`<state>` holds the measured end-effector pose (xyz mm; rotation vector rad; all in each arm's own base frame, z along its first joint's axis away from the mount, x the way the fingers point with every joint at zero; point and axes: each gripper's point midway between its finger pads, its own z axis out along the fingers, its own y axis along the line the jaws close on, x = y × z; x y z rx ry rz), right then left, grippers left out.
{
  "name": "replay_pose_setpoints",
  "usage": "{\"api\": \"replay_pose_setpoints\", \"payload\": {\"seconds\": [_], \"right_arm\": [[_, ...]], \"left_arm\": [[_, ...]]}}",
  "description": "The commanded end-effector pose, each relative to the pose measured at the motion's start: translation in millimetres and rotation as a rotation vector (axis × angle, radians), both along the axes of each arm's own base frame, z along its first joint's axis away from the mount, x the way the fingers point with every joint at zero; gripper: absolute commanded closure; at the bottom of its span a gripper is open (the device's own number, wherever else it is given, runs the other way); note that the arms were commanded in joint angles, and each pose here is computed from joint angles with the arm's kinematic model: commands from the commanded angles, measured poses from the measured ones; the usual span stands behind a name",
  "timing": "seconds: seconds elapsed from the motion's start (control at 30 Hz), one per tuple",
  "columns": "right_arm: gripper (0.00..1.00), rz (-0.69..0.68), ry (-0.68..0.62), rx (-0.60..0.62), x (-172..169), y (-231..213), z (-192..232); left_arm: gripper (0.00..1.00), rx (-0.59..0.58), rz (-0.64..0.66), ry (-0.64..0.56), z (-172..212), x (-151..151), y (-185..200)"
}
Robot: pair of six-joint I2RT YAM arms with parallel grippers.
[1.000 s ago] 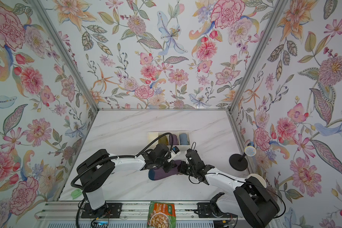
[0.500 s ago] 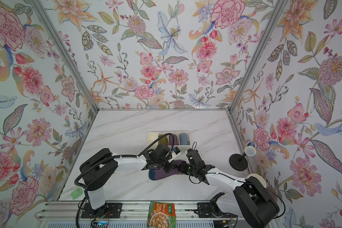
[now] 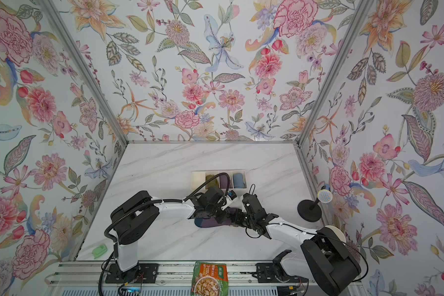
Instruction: Roll the socks
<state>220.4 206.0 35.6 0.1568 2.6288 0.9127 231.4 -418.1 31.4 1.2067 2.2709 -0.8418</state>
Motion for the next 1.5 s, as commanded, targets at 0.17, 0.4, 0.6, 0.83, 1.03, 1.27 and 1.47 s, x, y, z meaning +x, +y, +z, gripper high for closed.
{"api": "replay_pose_setpoints", "payload": {"seconds": [0.17,0.4,0.6,0.83,1.03,1.27,1.47], "right_arm": [[0.85,0.009,-0.024,0.014,-1.6,-4.8,5.9],[0.85,0.006,-0.066,0.062,-0.8,-7.4,21.3],[0.93,0.024,-0.029,0.075,-9.0,-6.3,16.1],[0.94,0.038,0.009,0.097,-18.9,-4.9,12.2],[0.94,0.039,0.027,0.086,-21.5,-6.2,6.9],[0.95,0.036,0.099,0.04,-27.4,-10.5,-12.9],[0.89,0.063,0.058,0.067,-20.4,-3.6,2.5]], "left_arm": [[1.0,0.079,-0.015,0.028,-21.6,-11.5,5.9],[1.0,0.076,-0.01,0.027,-20.3,-10.8,5.7],[1.0,0.078,-0.007,0.028,-20.3,-10.8,5.8],[1.0,0.081,-0.005,0.03,-20.7,-11.1,6.2],[1.0,0.08,-0.007,0.034,-21.3,-11.3,5.4],[1.0,0.084,-0.008,0.037,-22.3,-12.0,6.1],[1.0,0.088,-0.008,0.038,-23.6,-12.4,7.4]]}}
